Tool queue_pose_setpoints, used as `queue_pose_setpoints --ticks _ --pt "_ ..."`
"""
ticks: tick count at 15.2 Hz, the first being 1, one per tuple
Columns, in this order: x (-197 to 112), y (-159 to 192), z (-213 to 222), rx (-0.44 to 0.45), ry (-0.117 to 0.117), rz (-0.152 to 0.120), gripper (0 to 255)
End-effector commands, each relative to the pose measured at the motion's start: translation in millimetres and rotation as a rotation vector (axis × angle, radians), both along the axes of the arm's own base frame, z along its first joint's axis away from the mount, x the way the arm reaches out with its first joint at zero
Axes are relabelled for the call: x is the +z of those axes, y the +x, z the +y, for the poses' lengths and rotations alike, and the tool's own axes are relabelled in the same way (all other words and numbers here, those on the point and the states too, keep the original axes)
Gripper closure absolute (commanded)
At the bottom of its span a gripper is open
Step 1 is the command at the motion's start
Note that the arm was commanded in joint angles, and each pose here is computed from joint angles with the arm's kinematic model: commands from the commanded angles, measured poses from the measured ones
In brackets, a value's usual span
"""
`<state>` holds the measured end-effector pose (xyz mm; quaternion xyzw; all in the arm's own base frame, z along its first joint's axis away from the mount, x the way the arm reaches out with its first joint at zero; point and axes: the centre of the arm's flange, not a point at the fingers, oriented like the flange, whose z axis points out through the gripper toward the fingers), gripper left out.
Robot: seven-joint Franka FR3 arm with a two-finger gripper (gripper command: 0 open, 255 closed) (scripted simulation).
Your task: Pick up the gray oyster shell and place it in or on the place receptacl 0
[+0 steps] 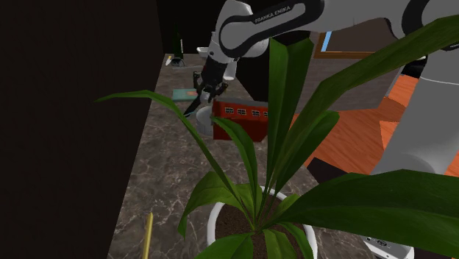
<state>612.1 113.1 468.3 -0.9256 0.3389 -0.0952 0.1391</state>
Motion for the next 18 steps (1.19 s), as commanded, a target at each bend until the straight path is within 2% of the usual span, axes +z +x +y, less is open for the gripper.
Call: queue_pose_setpoints --ticks 1,12,18 --pt "-29 -5 -17 0.024 -0.023 0.167 255" --pt "-87 -5 -17 0.024 -0.023 0.167 255" --pt "-90 -5 -17 0.024 -0.023 0.167 255"
